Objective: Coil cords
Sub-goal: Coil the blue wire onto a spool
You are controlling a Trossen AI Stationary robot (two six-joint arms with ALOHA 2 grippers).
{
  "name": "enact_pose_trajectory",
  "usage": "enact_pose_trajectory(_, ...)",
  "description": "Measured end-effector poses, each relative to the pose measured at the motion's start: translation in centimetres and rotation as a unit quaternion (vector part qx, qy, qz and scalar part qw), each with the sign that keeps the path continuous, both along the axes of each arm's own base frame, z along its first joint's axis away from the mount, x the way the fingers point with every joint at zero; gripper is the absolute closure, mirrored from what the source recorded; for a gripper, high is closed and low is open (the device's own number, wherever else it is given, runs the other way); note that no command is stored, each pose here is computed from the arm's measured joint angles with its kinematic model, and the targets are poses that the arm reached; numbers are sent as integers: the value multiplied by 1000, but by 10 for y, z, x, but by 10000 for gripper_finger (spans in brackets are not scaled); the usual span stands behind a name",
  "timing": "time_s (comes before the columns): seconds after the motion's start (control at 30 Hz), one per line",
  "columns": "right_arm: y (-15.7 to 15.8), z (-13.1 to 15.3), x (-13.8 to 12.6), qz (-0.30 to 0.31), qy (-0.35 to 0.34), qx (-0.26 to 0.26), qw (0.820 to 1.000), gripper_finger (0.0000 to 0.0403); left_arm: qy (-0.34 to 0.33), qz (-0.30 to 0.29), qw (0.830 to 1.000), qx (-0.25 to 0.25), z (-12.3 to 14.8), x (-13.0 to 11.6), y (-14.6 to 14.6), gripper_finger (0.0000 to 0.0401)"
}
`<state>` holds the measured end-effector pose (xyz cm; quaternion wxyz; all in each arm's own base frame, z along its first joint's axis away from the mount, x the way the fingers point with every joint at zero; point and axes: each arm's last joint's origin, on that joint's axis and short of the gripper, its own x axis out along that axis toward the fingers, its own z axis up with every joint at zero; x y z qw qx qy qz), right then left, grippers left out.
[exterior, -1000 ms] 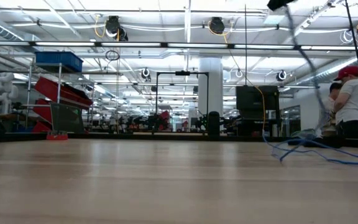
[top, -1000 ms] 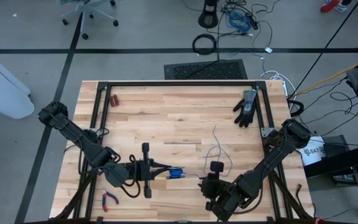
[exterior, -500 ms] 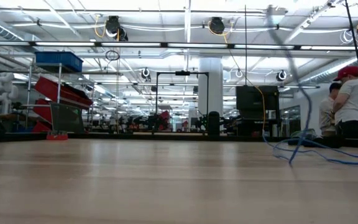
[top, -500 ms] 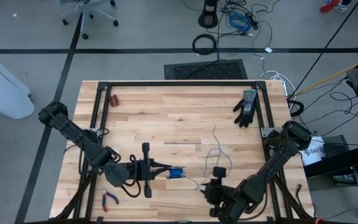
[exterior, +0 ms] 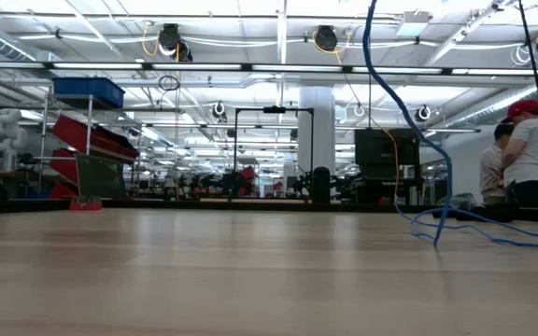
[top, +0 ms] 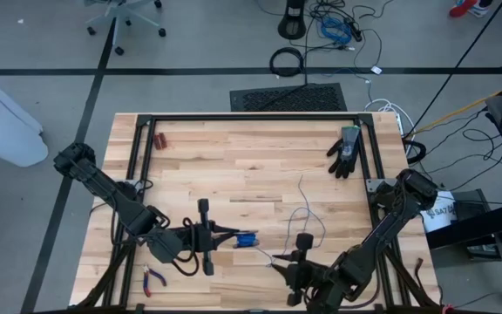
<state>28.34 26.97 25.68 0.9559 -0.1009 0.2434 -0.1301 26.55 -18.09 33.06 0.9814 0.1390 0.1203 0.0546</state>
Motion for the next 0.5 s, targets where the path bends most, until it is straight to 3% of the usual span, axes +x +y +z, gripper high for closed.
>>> enact_pose_trajectory(0.17,-2,8,15,20,-25,22,999,309,-1,0,1000,-5,0,0,0,395)
enact_pose_trajectory(0.3,-10,6,22,1,-24,31,999,309,-1,0,1000,-6,0,0,0,395)
enact_pose_trajectory(0.5,-12,4,22,-26,-35,6,999,309,-1,-2,1000,-6,0,0,-1,395)
